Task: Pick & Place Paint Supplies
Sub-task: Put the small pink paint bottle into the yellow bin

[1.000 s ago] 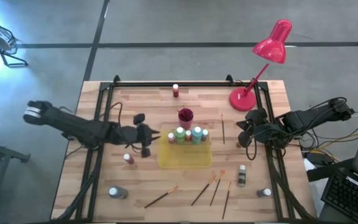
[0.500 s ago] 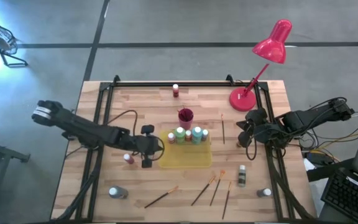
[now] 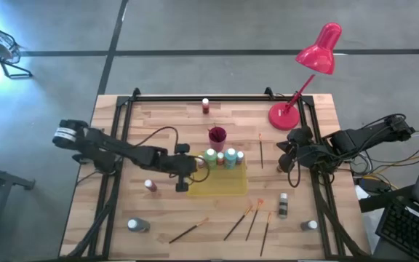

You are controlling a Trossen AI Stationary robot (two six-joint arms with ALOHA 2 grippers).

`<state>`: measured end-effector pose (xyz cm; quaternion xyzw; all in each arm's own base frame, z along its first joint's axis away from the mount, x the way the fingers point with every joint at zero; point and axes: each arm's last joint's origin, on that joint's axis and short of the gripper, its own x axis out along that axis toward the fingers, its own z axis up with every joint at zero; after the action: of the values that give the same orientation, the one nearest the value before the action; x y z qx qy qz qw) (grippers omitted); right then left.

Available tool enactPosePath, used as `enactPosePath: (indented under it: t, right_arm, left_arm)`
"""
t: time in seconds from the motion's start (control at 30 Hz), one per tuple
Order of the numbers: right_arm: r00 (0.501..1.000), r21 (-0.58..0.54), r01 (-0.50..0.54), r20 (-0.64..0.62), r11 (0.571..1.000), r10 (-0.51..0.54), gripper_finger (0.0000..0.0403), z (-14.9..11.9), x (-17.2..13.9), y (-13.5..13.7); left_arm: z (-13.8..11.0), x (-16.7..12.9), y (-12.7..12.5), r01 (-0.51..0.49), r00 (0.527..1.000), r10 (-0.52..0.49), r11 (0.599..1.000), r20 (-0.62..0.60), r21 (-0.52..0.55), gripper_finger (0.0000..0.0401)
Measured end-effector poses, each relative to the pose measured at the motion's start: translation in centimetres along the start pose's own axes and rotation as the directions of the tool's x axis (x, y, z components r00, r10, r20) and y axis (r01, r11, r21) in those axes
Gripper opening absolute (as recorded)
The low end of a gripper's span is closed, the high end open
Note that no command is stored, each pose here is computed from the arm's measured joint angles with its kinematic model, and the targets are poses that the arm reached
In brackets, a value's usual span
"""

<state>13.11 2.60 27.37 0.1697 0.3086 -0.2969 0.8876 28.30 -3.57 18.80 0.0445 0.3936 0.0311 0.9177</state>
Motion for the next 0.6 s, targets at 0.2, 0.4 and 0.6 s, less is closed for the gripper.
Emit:
enactPosePath:
  t: [0.2, 0.4, 0.6]
  right_arm:
    - [1.000, 0.000, 0.000, 0.000, 1.000, 0.000, 0.0008, 0.0, 0.0, 0.0]
    - [1.000, 0.000, 0.000, 0.000, 1.000, 0.000, 0.0008, 0.0, 0.0, 0.0]
    - [1.000, 0.000, 0.000, 0.000, 1.000, 0.000, 0.0008, 0.0, 0.0, 0.0]
  left_arm:
    - [-0.4, 1.4, 1.0, -0.030, 0.998, 0.029, 0.999, -0.054, -0.021, 0.0001]
    - [-0.4, 1.6, 1.6, -0.045, 0.998, 0.043, 0.998, -0.050, -0.042, 0.0001]
    - [-0.2, 1.6, 1.9, -0.052, 0.998, 0.050, 0.997, -0.038, -0.053, 0.0001]
